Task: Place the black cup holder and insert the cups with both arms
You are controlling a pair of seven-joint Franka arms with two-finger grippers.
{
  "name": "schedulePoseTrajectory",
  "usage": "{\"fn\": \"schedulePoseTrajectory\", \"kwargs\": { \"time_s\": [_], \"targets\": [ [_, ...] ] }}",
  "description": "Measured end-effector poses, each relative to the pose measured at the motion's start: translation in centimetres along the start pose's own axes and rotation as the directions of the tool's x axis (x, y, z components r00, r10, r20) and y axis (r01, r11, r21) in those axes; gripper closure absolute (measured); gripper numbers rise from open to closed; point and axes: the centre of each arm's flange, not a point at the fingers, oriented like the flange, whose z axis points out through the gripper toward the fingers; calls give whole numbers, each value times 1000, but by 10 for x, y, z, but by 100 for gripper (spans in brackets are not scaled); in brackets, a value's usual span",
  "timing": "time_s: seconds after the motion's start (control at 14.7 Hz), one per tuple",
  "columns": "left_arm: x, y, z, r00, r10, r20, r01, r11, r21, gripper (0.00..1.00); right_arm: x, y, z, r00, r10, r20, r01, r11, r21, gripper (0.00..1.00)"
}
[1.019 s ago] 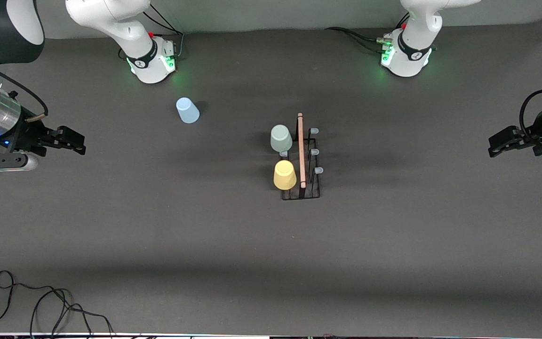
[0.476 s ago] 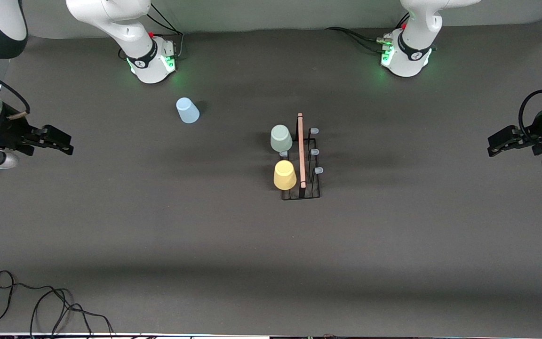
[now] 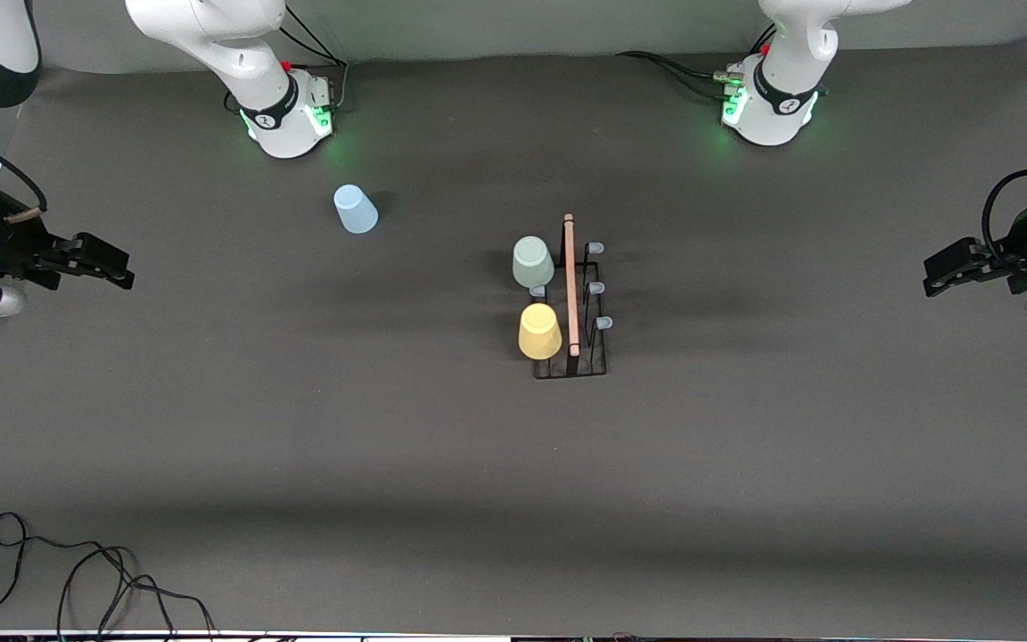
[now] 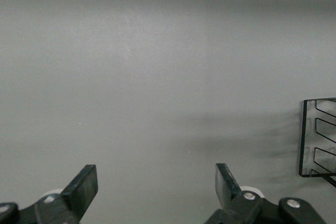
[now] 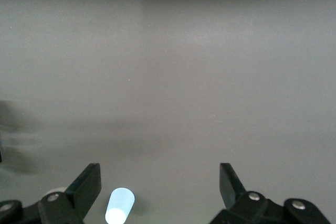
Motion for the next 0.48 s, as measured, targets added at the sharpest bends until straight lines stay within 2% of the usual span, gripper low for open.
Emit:
{"fn": "schedulePoseTrajectory", "kwargs": {
  "time_s": [0.48],
  "targets": [
    [0, 0, 0, 1000, 0, 2, 0, 1000, 0, 0, -1, 0, 1, 1000, -1, 10, 1, 1000, -1, 0]
  ]
}}
